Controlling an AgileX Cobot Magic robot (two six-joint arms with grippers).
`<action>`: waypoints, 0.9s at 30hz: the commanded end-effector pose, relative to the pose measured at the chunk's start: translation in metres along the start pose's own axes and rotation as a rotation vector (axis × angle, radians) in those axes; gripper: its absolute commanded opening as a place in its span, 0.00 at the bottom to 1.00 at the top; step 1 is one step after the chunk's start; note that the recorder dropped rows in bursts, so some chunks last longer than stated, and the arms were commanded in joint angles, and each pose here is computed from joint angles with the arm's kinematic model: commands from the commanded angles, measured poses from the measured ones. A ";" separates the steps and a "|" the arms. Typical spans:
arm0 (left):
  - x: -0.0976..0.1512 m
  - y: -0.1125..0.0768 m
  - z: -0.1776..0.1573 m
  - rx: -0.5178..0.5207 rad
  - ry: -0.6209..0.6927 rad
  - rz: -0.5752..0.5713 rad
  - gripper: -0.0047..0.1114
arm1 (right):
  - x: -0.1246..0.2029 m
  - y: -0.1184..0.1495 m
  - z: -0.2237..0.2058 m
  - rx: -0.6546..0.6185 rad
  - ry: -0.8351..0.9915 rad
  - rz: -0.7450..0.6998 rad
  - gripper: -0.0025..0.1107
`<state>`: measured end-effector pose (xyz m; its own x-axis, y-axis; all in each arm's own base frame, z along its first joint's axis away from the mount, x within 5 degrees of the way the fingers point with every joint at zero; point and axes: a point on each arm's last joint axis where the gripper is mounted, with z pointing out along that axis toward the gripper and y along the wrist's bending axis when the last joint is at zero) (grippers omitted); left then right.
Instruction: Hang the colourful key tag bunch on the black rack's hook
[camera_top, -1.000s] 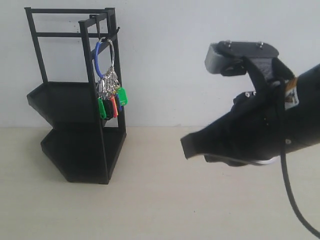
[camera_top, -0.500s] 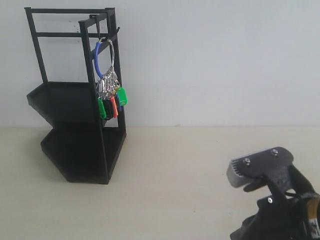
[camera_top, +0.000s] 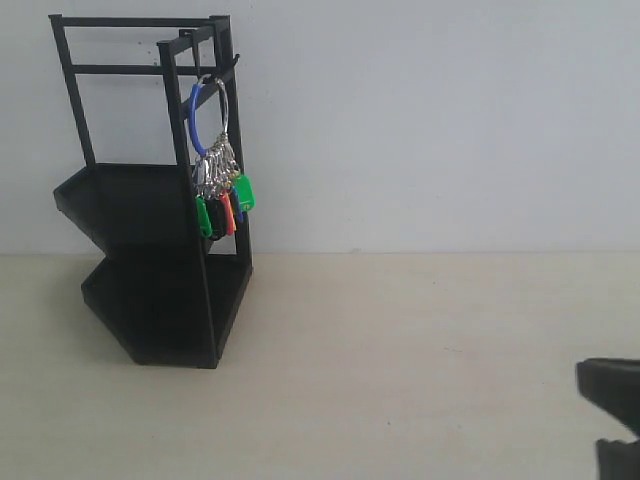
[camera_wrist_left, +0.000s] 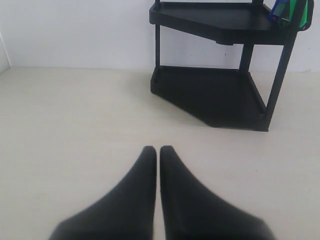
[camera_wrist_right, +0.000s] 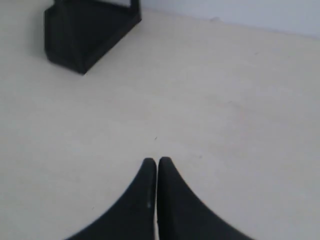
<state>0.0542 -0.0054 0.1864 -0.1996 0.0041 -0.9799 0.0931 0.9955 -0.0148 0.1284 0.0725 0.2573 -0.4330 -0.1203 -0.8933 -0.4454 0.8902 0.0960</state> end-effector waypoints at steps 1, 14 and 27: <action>-0.001 0.000 0.000 -0.001 -0.002 -0.003 0.08 | 0.002 -0.016 -0.031 0.104 -0.170 0.032 0.02; -0.001 0.000 0.000 -0.001 -0.002 -0.003 0.08 | 0.056 -0.025 -0.083 0.212 -0.711 0.282 0.02; -0.001 0.000 0.000 -0.001 -0.002 -0.003 0.08 | 0.094 -0.028 -0.058 0.219 -0.432 0.438 0.02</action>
<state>0.0542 -0.0054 0.1866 -0.1979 0.0039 -0.9802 0.0931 0.9955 -0.0148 0.0554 0.0103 0.1999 -0.1527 0.5134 -0.8444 -0.1058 0.8411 0.5305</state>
